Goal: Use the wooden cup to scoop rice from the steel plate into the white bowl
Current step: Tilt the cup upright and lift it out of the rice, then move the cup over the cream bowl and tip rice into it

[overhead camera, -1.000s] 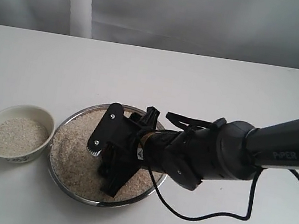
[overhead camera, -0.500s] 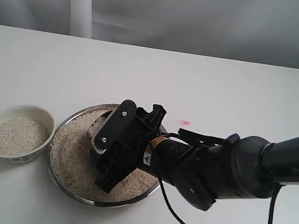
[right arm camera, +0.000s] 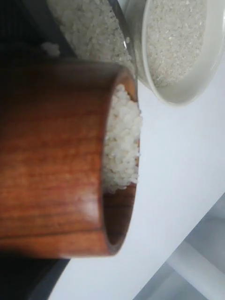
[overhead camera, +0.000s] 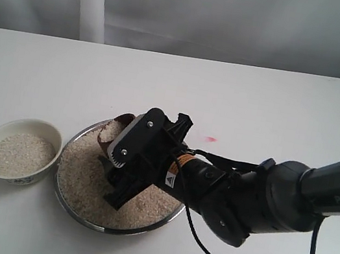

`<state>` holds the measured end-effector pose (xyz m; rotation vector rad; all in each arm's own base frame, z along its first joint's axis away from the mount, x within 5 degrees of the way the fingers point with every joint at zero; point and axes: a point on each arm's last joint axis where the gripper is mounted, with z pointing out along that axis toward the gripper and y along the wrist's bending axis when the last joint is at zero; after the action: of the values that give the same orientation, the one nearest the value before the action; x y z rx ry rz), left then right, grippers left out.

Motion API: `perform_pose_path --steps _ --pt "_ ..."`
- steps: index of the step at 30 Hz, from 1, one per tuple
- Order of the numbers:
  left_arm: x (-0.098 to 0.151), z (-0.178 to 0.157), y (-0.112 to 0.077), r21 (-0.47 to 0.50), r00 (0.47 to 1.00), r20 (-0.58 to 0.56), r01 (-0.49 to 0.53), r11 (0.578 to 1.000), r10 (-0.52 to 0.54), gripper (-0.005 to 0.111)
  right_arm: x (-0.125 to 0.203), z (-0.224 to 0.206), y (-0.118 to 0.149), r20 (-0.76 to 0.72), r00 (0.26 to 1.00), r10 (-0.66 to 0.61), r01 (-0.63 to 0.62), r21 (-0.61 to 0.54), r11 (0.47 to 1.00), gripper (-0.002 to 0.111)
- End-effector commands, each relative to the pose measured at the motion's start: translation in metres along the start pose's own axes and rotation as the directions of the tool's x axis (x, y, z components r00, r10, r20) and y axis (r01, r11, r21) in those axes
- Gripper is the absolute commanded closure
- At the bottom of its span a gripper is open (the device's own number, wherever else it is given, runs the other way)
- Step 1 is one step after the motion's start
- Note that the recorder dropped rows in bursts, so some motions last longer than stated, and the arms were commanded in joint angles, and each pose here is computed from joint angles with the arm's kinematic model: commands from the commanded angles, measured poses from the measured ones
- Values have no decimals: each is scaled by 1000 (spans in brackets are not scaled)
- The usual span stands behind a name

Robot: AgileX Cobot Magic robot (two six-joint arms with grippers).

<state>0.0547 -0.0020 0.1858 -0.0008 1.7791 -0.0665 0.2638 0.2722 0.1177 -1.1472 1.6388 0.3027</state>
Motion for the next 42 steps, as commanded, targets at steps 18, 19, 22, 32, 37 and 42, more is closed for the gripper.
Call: perform_pose_path --steps 18,19,22,32,37,42 --pt "-2 0 -1 7 1000 10 10 1000 -10 107 -8 -2 -4 52 999 6 -7 24 1000 108" --pt "-2 0 -1 7 1000 10 10 1000 -10 107 -9 -2 -4 64 998 3 -5 29 1000 108" --pt "-2 0 -1 7 1000 10 10 1000 -10 107 -13 -1 -6 93 996 0 -4 39 999 108" --pt "-2 0 -1 7 1000 10 10 1000 -10 107 -61 22 -10 76 996 -52 52 0 999 108" --pt "-2 0 -1 7 1000 10 10 1000 -10 107 -102 32 -10 90 991 -97 98 -17 995 108" --pt "-2 0 -1 7 1000 10 10 1000 -10 107 -139 45 -1 97 973 -209 214 -43 976 108"
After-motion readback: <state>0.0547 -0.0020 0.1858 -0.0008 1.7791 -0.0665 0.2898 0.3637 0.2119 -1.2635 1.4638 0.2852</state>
